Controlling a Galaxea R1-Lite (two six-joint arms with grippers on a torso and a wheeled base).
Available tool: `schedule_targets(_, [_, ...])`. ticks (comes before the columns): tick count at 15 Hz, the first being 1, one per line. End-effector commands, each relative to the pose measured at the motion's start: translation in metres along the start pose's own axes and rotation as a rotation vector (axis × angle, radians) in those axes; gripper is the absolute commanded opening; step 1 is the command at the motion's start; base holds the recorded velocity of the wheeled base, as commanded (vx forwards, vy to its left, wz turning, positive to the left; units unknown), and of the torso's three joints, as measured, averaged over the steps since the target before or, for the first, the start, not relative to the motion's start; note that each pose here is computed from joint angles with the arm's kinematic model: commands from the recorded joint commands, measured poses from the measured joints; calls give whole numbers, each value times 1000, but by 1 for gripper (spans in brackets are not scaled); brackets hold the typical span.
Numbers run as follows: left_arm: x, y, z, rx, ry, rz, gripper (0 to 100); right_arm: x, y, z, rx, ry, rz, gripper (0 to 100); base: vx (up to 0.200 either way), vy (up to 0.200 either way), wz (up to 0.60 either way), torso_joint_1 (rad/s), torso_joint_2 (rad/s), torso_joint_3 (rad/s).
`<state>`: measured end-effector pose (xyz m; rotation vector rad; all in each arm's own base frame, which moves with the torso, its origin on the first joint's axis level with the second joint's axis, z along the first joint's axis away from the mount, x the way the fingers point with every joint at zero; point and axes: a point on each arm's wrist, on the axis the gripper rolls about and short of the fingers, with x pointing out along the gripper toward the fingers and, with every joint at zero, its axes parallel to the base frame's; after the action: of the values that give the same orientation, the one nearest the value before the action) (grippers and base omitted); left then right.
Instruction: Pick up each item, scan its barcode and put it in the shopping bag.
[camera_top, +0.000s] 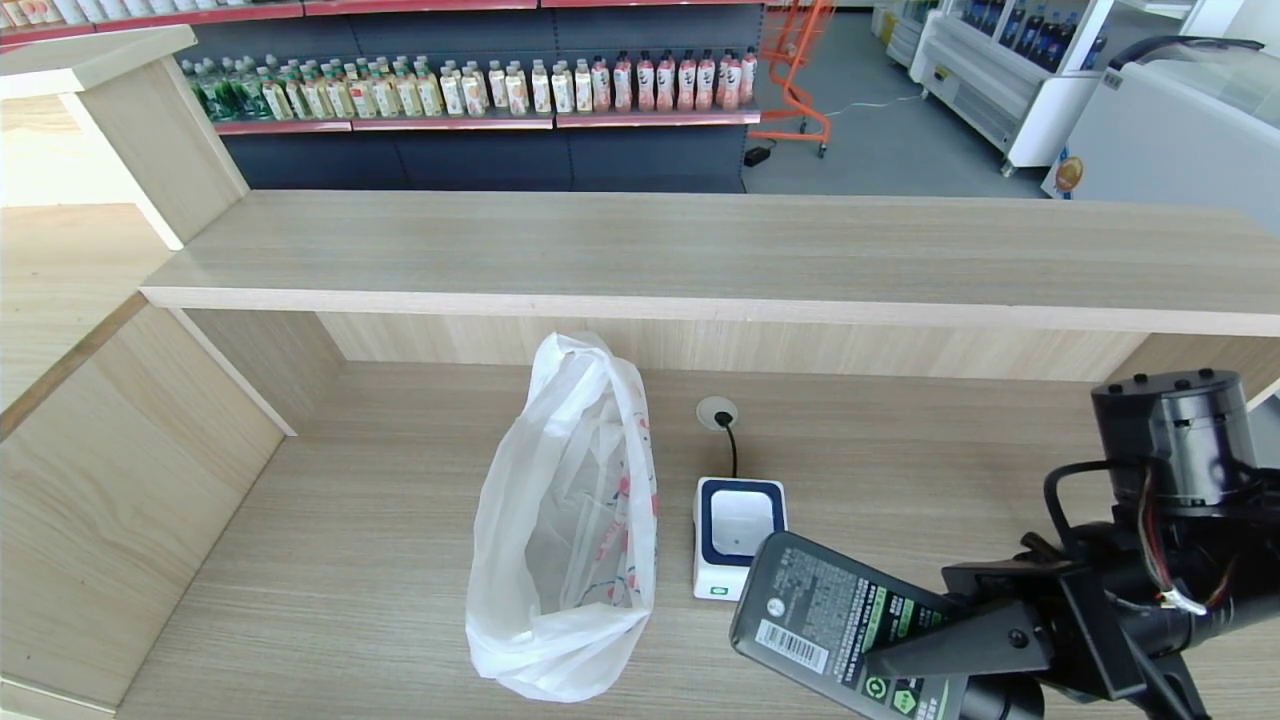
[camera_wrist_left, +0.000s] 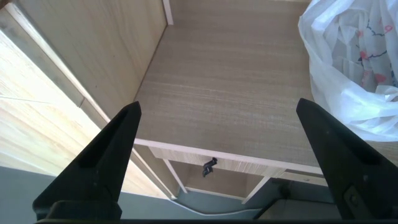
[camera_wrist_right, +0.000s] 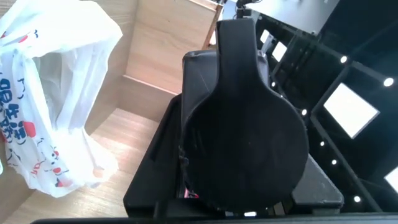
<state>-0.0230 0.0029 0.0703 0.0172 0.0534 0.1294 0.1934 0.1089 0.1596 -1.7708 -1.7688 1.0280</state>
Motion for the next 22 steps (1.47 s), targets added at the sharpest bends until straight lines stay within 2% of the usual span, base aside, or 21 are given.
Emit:
schedule_targets(1, [0, 0, 0, 0, 0, 1, 100, 0, -1, -1, -86, 2, -1, 0, 0, 0, 0, 0, 0, 0])
schedule_targets(4, [0, 0, 0, 0, 0, 1, 100, -2, -5, 0, -99, 9, 0, 0, 0, 0, 0, 0, 0, 0])
schedule_targets(5, [0, 0, 0, 0, 0, 1, 100, -3, -6, -2, -65, 13, 2, 0, 0, 0, 0, 0, 0, 0])
schedule_targets(6, [0, 0, 0, 0, 0, 1, 100, -4, -4, -3, 25, 18, 7, 0, 0, 0, 0, 0, 0, 0])
schedule_targets(7, [0, 0, 0, 0, 0, 1, 100, -8, 7, -4, 185, 38, 31, 0, 0, 0, 0, 0, 0, 0])
schedule_targets(8, [0, 0, 0, 0, 0, 1, 100, -21, 5, -6, 417, 93, 47, 0, 0, 0, 0, 0, 0, 0])
schedule_targets(10, [0, 0, 0, 0, 0, 1, 100, -41, -9, -7, 573, 228, 110, 0, 0, 0, 0, 0, 0, 0])
schedule_targets(11, [0, 0, 0, 0, 0, 1, 100, -61, -18, -8, 628, 353, 149, 0, 0, 0, 0, 0, 0, 0])
schedule_targets(12, [0, 0, 0, 0, 0, 1, 100, -76, -23, -6, 691, 442, 167, 0, 0, 0, 0, 0, 0, 0])
schedule_targets(14, [0, 0, 0, 0, 0, 1, 100, -82, -19, 18, 1028, 501, 134, 0, 0, 0, 0, 0, 0, 0])
schedule_targets(15, [0, 0, 0, 0, 0, 1, 100, -84, -21, 19, 1159, 533, 103, 0, 0, 0, 0, 0, 0, 0])
schedule_targets(17, [0, 0, 0, 0, 0, 1, 100, -89, -29, 4, 1523, 596, -30, 0, 0, 0, 0, 0, 0, 0])
schedule_targets(18, [0, 0, 0, 0, 0, 1, 100, -90, -31, -2, 1714, 659, -92, 0, 0, 0, 0, 0, 0, 0])
schedule_targets(19, [0, 0, 0, 0, 0, 1, 100, -91, -26, -5, 1922, 761, -155, 0, 0, 0, 0, 0, 0, 0])
schedule_targets(20, [0, 0, 0, 0, 0, 1, 100, -91, -24, -6, 1983, 785, -175, 0, 0, 0, 0, 0, 0, 0])
schedule_targets(21, [0, 0, 0, 0, 0, 1, 100, -87, -10, -13, 2337, 890, -332, 0, 0, 0, 0, 0, 0, 0])
schedule_targets(22, [0, 0, 0, 0, 0, 1, 100, -84, 3, -20, 2511, 986, -452, 0, 0, 0, 0, 0, 0, 0])
